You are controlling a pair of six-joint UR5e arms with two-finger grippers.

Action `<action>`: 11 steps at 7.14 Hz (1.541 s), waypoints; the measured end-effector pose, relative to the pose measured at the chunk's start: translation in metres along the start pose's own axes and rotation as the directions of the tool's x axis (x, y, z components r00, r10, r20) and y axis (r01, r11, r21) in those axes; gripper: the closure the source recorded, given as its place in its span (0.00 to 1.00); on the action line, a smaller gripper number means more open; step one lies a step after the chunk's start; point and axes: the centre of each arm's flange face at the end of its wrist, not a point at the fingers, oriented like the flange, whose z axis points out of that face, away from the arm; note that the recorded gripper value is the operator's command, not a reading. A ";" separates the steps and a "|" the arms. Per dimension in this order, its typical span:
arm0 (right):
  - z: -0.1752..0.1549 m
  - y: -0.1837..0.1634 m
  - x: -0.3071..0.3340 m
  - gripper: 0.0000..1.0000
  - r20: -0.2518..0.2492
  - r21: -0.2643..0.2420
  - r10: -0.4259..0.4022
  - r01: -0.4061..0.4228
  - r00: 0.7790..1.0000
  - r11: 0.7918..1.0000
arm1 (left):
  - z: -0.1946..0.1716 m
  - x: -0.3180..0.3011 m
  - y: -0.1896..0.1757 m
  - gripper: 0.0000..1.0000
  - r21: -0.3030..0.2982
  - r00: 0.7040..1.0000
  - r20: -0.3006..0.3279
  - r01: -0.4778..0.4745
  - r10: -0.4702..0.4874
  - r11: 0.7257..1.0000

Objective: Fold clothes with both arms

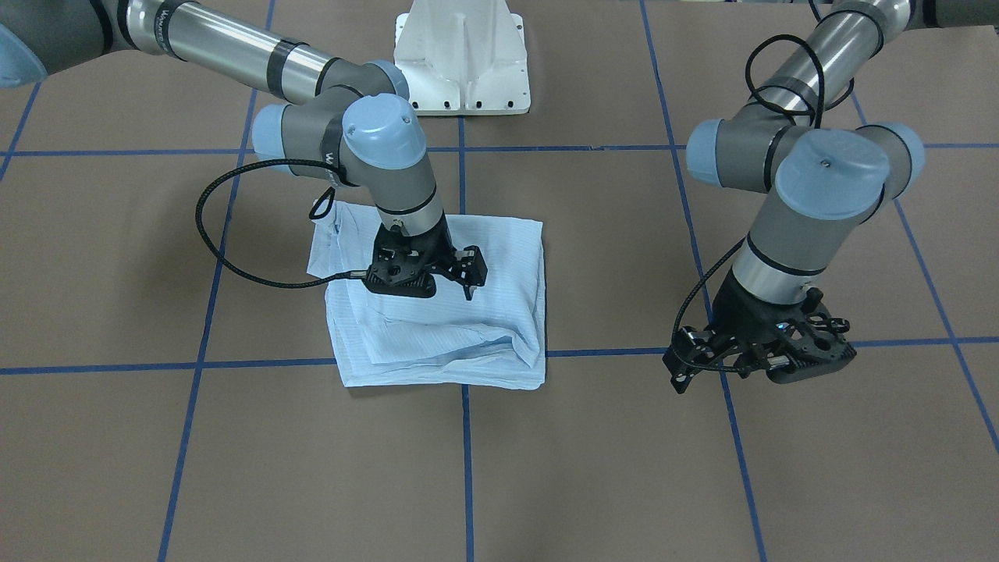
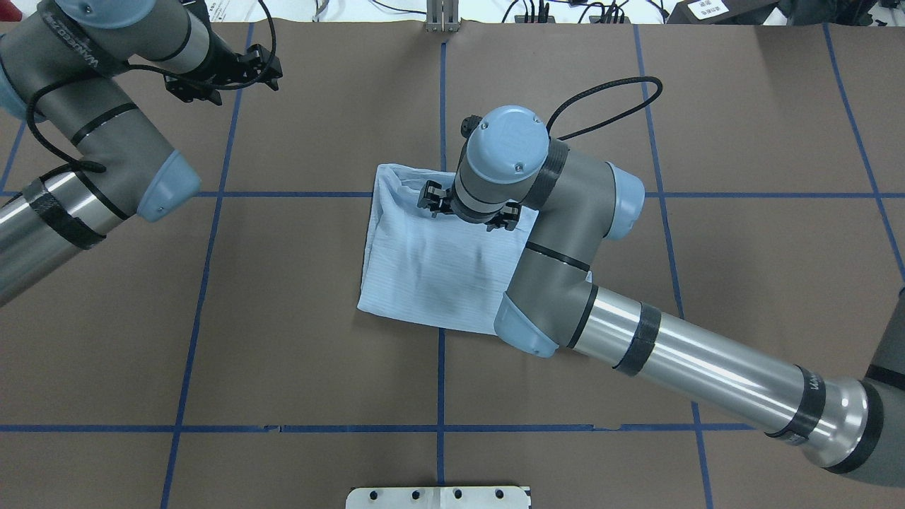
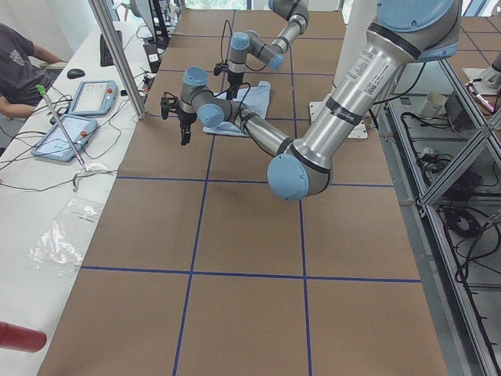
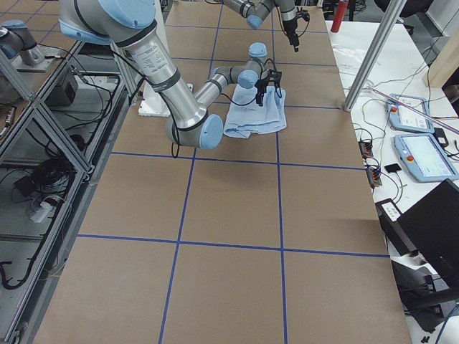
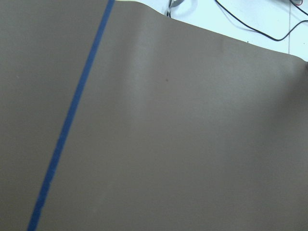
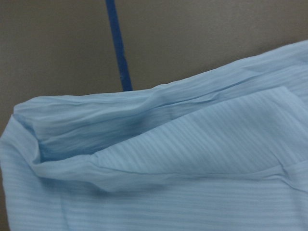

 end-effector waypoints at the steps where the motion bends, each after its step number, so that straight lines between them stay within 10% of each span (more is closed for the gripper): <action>1: 0.012 0.001 -0.017 0.00 -0.029 0.010 -0.053 0.053 0.998 0.999 | -0.001 -0.006 -0.003 0.00 0.003 1.000 0.004 -0.005 0.004 1.000; 11: 0.039 -0.094 -0.067 0.00 -0.216 0.140 -0.172 0.205 0.961 0.969 | 0.003 -0.026 -0.004 0.00 -0.001 1.000 0.022 0.006 -0.006 1.000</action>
